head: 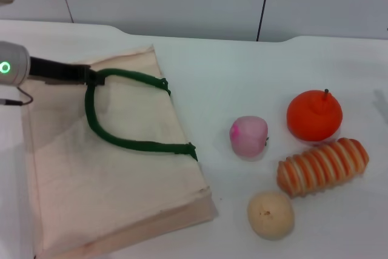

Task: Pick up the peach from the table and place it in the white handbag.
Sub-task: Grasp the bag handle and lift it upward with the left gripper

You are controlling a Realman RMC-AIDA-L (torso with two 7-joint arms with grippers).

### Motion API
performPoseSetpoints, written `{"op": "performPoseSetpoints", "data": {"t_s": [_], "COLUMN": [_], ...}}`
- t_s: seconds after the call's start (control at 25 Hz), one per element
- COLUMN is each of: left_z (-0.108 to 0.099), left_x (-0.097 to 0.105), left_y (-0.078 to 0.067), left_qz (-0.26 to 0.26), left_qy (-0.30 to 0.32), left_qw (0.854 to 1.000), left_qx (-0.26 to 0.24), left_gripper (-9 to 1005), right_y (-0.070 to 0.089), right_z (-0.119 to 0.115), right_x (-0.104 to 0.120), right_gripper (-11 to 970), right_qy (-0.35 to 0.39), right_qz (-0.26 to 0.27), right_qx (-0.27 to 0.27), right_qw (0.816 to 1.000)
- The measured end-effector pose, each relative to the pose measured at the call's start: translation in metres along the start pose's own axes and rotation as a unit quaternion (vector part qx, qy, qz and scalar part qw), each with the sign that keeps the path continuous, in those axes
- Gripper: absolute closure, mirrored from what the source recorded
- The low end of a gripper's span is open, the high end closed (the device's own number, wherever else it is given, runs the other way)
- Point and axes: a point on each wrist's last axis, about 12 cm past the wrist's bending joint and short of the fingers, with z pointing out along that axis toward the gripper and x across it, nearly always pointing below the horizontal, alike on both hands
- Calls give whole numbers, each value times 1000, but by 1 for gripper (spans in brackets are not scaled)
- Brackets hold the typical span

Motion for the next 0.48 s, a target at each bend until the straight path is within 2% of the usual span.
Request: {"op": "performPoseSetpoints", "data": {"t_s": [0.12, 0.28, 0.4, 0.48], "left_z": [-2, -14, -33, -47], "left_x": [-6, -12, -11, -7], "left_y": [-4, -12, -15, -17], "left_qz": [5, 34, 71, 104], "left_qy": [-30, -84, -143, -177], "left_qw": [999, 991, 975, 959], "left_qx": [24, 95, 156, 197], "left_gripper": [842, 850, 851, 851], "right_y": [-1, -1, -1, -1], "right_z": [-1, -2, -2, -2], "right_x": [1, 1, 1, 1], "right_gripper": [62, 63, 63, 63], "right_qy": [1, 1, 1, 1], "right_qz": [0, 0, 0, 0], "right_qx": [1, 2, 2, 2], "right_qw": [1000, 1000, 1000, 1000]}}
